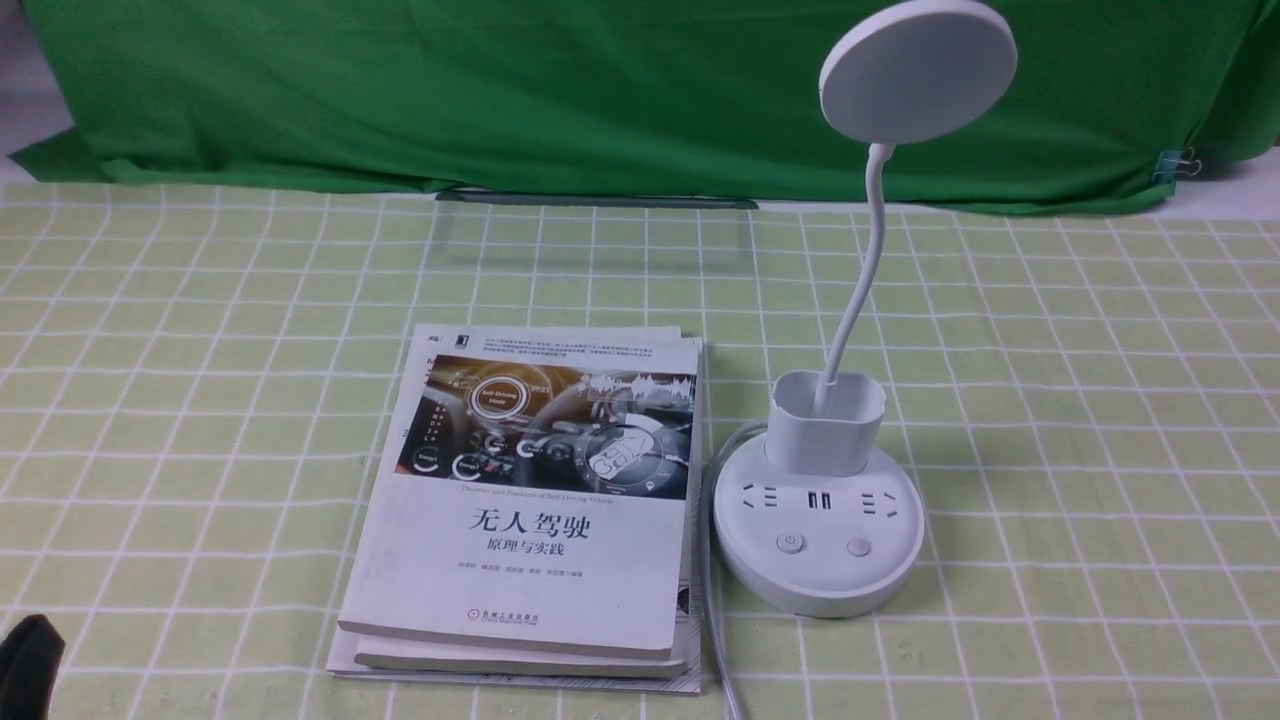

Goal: Turn off the desk lamp on the green coffee tablecloth by hand.

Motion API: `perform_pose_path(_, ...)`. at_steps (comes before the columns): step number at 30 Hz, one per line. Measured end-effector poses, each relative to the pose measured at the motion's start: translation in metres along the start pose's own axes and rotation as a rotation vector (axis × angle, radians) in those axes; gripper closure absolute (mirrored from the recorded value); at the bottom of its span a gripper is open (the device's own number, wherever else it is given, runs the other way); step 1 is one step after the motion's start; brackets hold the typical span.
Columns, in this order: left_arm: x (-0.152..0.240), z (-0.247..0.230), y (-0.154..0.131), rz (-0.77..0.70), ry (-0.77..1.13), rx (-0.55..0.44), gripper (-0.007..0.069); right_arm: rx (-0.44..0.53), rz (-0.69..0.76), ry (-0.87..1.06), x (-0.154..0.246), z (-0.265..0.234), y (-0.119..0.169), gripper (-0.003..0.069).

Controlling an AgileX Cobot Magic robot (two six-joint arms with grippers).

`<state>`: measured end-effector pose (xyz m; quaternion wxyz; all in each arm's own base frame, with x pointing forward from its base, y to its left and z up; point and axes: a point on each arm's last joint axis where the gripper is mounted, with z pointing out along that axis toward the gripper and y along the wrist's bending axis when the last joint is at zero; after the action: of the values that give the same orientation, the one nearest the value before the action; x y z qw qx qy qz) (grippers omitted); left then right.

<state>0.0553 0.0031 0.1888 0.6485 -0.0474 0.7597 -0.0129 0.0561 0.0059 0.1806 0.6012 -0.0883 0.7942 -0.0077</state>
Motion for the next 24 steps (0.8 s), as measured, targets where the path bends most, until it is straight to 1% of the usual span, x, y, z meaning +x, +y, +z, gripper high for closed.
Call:
perform_pose_path(6, 0.0000, 0.0000, 0.0000, 0.000, 0.000, 0.000, 0.0215, -0.001, -0.011, 0.056, 0.0084, -0.0022, 0.0007, 0.0618)
perform_pose_path(24, 0.0000, 0.0000, 0.0000, 0.000, 0.000, 0.000, 0.0215, 0.001, -0.018, 0.056, 0.0084, -0.0022, 0.0005, 0.0600)
